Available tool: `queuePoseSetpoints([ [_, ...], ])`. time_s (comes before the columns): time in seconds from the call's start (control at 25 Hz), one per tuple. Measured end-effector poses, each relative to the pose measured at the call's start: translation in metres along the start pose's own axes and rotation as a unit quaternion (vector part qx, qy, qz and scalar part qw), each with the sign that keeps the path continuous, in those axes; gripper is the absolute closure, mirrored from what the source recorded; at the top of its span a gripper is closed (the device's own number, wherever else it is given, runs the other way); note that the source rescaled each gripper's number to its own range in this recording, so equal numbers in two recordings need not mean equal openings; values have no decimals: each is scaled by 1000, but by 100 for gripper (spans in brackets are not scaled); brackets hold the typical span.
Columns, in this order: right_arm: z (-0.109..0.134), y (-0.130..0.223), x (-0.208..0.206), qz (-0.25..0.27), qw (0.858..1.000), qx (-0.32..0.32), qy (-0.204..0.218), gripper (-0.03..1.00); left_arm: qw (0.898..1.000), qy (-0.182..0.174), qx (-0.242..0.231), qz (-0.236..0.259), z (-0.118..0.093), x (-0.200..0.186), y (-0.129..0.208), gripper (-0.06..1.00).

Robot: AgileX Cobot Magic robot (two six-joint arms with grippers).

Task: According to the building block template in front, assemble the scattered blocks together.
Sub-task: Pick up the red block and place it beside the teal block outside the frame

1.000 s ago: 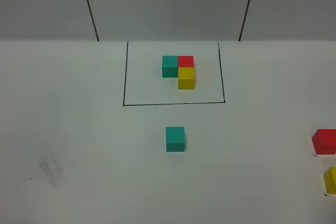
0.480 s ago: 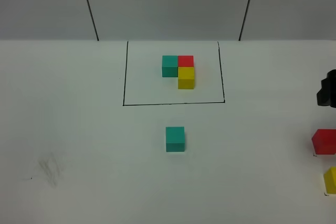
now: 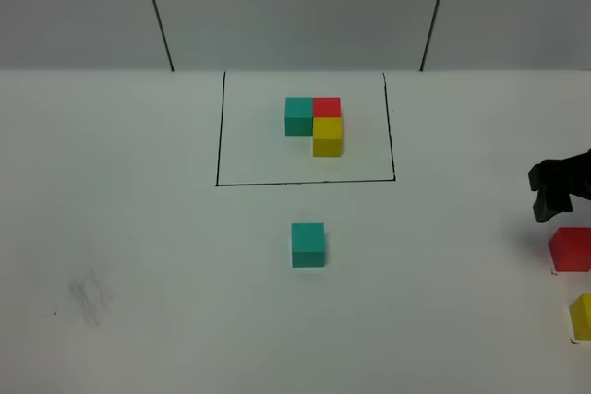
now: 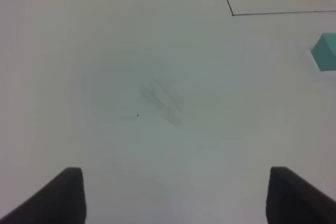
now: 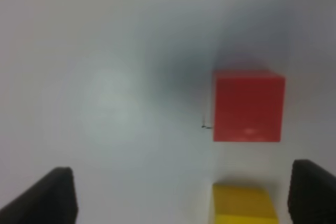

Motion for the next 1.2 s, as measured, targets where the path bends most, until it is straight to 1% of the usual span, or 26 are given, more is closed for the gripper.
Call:
queuePoseSetpoints([
  [0.16,-16,2,16,22,1000,6,21,32,1000,0,0,0,0,0,0,42],
  [0.28,-23,2,23,28,999,3,32,32,1000,0,0,0,0,0,0,42],
  [0.48,-24,-3,33,20,999,3,32,32,1000,0,0,0,0,0,0,42],
  [0.8,-26,-2,62,36,999,4,33,32,1000,0,0,0,0,0,0,42],
  [0.96,-28,-3,75,36,999,4,34,32,1000,0,0,0,0,0,0,42],
  [1.2,-29,-4,82,34,999,3,34,32,1000,0,0,0,0,0,0,42],
])
Point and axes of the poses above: a point on each arm's last joint axis where the gripper is mounted, x pointing out along that axis toward the gripper, z along the wrist's bending axis when the last joint is at zero, y = z × x, the point moved 9 cm from there along x, pointing out along that axis toward the gripper, and after that the axes turned 1 degree about x, right-handed, at the moved point
